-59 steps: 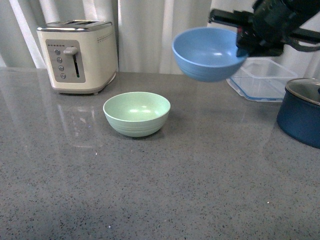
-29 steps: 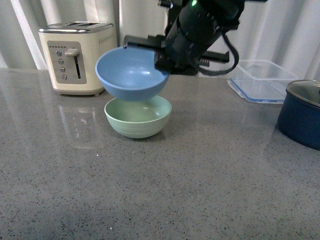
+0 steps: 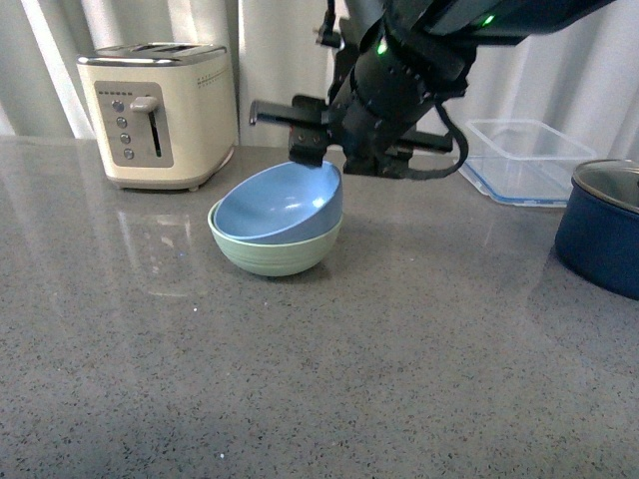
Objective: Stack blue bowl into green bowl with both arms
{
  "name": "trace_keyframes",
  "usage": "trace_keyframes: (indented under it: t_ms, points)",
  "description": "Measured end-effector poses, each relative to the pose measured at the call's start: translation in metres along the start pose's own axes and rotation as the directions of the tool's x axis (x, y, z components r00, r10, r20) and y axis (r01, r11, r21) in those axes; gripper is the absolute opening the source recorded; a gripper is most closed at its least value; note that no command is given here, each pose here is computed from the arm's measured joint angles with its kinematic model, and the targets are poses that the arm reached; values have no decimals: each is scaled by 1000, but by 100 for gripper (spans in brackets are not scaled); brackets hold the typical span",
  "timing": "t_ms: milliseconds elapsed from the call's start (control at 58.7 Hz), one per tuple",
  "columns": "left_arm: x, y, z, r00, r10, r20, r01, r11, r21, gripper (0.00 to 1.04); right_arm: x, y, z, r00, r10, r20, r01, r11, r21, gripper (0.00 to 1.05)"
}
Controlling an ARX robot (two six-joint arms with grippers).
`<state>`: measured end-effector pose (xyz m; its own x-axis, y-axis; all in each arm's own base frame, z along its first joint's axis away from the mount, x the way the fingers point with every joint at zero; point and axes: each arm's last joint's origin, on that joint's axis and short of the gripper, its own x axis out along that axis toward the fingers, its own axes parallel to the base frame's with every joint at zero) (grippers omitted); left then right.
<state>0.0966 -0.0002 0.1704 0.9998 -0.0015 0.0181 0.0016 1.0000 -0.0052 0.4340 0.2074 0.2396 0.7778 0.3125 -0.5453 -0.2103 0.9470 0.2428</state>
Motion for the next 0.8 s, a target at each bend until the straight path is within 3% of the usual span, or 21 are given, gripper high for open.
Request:
trace_keyframes:
  t_ms: [153, 307, 443, 511, 545, 596, 664, 801]
  points:
    - [0, 0, 0, 1000, 0, 0, 0, 1000, 0, 98, -44, -5, 19, 993, 67, 94, -70, 997, 25, 71]
    - [0, 0, 0, 1000, 0, 0, 0, 1000, 0, 98, -101, -24, 18, 965, 143, 220, -158, 986, 53, 96]
    - [0, 0, 0, 1000, 0, 0, 0, 1000, 0, 98, -155, -57, -14, 914, 167, 369, -199, 979, 50, 95]
    - [0, 0, 0, 1000, 0, 0, 0, 1000, 0, 98, -171, -68, -34, 860, 6, 510, -26, 999, 32, 86]
    - [0, 0, 0, 1000, -1, 0, 1, 1000, 0, 98, -179, -77, -46, 810, -102, 577, 102, 994, 33, 79]
    - [0, 0, 0, 1000, 0, 0, 0, 1000, 0, 98, -188, -89, -66, 769, -180, 614, 214, 977, 19, 68]
    - [0, 0, 0, 1000, 0, 0, 0, 1000, 0, 98, -194, -105, -93, 774, -207, 599, 280, 959, -30, 52]
    - [0, 0, 0, 1000, 0, 0, 0, 1000, 0, 98, -205, -118, -124, 788, -206, 581, 297, 953, -66, 29]
